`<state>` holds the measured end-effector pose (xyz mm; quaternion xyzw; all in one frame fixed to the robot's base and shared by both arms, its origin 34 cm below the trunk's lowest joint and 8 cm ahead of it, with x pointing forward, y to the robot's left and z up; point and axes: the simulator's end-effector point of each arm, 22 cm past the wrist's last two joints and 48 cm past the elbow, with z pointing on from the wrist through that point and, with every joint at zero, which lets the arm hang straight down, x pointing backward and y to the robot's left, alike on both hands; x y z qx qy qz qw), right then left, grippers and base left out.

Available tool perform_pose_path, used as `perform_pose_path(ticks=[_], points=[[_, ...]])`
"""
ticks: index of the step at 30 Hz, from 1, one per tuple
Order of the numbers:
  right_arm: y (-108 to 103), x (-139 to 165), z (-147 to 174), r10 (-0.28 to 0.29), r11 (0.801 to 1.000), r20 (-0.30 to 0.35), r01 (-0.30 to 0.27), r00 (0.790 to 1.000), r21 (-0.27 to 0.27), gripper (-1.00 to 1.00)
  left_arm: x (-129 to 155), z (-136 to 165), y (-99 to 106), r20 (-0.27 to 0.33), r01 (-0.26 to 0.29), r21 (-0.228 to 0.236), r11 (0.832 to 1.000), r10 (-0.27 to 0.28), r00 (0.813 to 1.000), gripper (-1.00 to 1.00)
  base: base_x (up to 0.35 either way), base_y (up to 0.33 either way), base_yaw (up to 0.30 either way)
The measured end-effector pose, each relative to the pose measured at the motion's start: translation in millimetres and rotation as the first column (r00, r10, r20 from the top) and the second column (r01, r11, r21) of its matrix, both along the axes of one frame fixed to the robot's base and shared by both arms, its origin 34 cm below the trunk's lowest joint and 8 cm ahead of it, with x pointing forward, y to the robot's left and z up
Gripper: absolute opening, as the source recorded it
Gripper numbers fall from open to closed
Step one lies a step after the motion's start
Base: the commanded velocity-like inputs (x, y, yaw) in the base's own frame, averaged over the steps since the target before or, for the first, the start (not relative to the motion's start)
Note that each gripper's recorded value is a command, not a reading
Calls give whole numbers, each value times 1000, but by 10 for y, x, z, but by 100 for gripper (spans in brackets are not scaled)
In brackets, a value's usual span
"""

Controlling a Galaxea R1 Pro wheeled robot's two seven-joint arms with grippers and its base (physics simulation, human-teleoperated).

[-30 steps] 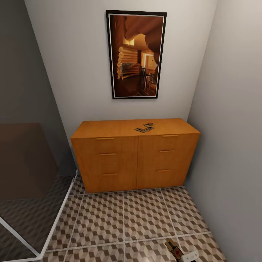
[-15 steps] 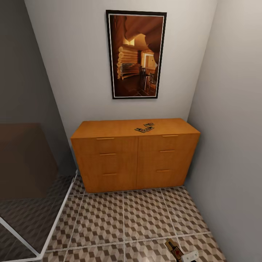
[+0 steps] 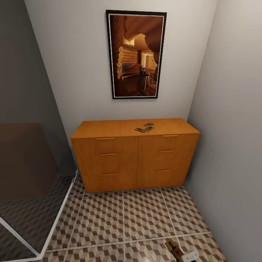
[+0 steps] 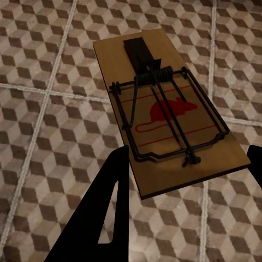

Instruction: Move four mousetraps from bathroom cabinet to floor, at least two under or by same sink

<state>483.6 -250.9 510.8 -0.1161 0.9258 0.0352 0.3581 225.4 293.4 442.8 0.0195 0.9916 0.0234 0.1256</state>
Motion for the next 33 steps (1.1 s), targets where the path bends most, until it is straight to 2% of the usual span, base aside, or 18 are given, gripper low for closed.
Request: perform_pose_path(ticks=[8,12,25,27,28,29,30,33], points=[[67,4,2,3,1000,1,-3,1000,9,-100,-10,-8,-167,-2,-3,-21,1000,3,1000,100,0,0,0],[186,-8,-12,-3,1000,-9,3,1000,17,-100,-9,-8,-178,-2,-3,-23,1000,3,1000,100,0,0,0],[288,-41,-42,-14,1000,-29,14,999,21,-100,57,-1,-144,14,-4,-17,1000,4,1000,100,0,0,0],[292,-41,-42,-13,1000,-29,14,999,22,-100,212,15,-135,46,-4,-14,1000,5,999,100,0,0,0],[292,-39,-42,-13,1000,-29,14,999,22,-100,408,41,-137,86,-4,-14,1000,5,996,100,0,0,0],[290,-40,-42,-14,1000,-29,14,999,21,-100,490,53,-139,102,-5,-14,1000,6,995,100,0,0,0],[284,-40,-42,-14,1000,-29,14,999,20,-100,755,92,-156,136,-5,-15,1000,7,991,100,0,0,0],[270,-40,-43,-14,1000,-29,15,999,18,-100,1242,188,-200,136,-7,-19,1000,10,991,100,0,0,0]])
